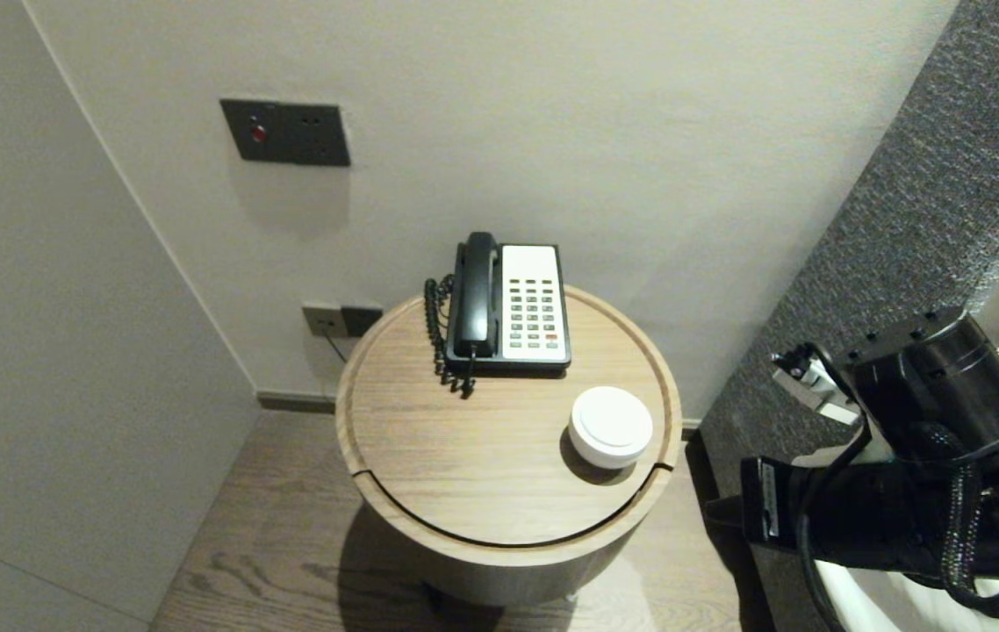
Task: Open the nightstand drawer
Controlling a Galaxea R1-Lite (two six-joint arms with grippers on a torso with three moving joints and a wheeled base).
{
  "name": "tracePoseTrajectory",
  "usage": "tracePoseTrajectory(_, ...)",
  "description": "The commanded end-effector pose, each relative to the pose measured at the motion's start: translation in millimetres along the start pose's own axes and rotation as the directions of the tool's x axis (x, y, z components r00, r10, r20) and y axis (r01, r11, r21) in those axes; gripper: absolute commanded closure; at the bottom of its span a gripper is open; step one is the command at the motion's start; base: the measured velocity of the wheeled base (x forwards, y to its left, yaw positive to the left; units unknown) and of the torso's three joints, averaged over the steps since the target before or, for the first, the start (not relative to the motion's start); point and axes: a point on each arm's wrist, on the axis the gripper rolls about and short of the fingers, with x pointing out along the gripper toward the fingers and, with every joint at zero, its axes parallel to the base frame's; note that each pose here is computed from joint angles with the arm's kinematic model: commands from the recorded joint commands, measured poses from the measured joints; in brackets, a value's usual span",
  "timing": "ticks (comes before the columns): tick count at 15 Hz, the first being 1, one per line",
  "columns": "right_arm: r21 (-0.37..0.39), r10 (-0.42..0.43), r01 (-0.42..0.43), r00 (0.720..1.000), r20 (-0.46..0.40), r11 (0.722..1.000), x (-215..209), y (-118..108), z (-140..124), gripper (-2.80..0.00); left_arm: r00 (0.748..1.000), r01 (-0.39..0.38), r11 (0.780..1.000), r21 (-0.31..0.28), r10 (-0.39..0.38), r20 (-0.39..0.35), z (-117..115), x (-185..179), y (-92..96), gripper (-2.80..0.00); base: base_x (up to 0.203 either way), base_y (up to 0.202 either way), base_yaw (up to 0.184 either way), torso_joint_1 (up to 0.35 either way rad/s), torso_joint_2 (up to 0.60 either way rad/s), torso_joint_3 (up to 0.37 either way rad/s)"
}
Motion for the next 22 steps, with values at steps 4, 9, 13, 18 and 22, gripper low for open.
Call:
tracePoseTrajectory(4, -0.007, -0.025, 0.025, 0.999, -0.042, 1.0, 29, 4, 0, 0.0, 1.0, -0.002, 1.0, 0.0, 0.002, 0.002, 0, 0, 0.0, 0.0, 0.0, 0.0, 0.0, 0.0, 0.0, 0.0)
tracePoseTrajectory(9, -0.016, -0.001, 0.001, 1.0, -0.012, 1.0, 50, 10, 4, 0.0, 1.0, -0.001, 1.0, 0.0, 0.001, 0.002, 0, 0, 0.0, 0.0, 0.0, 0.0, 0.0, 0.0, 0.0, 0.0)
tracePoseTrajectory(13, -0.025, 0.003, -0.003, 1.0, -0.015, 1.0, 58, 15, 5, 0.0, 1.0, -0.002, 1.0, 0.0, 0.002, 0.002, 0, 0, 0.0, 0.0, 0.0, 0.0, 0.0, 0.0, 0.0, 0.0)
tracePoseTrajectory(18, -0.026, -0.013, 0.012, 0.999, -0.033, 1.0, 68, 14, 4, 0.0, 1.0, -0.002, 1.0, 0.0, 0.002, 0.002, 0, 0, 0.0, 0.0, 0.0, 0.0, 0.0, 0.0, 0.0, 0.0)
tracePoseTrajectory(22, -0.026, -0.008, 0.008, 1.0, -0.028, 1.0, 69, 14, 4, 0.0, 1.0, -0.001, 1.0, 0.0, 0.001, 0.002, 0, 0, 0.0, 0.0, 0.0, 0.0, 0.0, 0.0, 0.0, 0.0)
